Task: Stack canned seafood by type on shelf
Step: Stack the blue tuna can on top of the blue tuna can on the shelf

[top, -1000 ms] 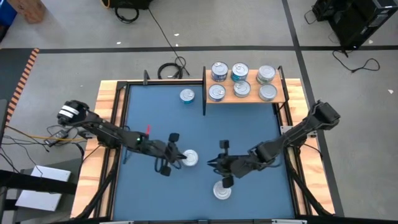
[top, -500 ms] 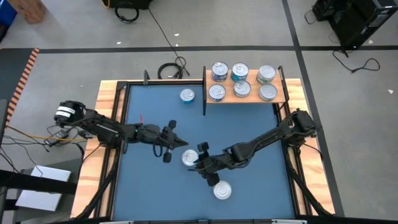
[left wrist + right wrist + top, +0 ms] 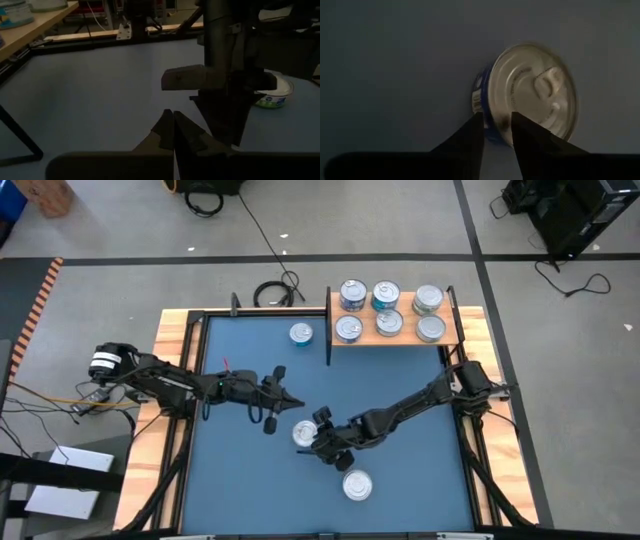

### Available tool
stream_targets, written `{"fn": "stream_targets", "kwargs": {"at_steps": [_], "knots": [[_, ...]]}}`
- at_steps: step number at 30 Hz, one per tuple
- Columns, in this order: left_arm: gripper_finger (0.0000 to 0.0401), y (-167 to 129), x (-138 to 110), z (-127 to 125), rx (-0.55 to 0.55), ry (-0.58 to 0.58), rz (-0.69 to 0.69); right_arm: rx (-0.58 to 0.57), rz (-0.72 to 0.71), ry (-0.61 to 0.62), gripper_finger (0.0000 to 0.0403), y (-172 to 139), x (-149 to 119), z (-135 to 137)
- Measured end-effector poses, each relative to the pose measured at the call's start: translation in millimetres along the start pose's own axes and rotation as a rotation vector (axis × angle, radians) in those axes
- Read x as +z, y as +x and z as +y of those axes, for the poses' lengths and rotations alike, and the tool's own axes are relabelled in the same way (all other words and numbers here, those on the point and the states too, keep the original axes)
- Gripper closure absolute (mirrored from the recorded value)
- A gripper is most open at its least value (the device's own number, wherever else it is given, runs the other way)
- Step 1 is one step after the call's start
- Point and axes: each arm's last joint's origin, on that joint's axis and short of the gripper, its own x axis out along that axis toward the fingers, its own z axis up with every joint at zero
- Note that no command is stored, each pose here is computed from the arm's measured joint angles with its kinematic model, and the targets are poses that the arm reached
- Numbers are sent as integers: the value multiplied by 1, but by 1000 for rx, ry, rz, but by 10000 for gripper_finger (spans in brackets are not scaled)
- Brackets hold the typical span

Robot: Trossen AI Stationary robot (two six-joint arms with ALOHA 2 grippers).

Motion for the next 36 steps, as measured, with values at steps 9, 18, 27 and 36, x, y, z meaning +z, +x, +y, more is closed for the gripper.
{"fn": "stream_targets", "kwargs": {"at_steps": [9,18,27,36], "knots": [[399,0,0,0,0,2,2,6,24,-34,332,10,-7,-7],[398,0,0,0,0,2,1,12,12,-38,394,3,-6,-10],[398,0,0,0,-1,-1,1,3,-64,113,400,-30,6,-23],[398,0,0,0,12,-1,2,117,-139,373,402,-60,12,-39]]}}
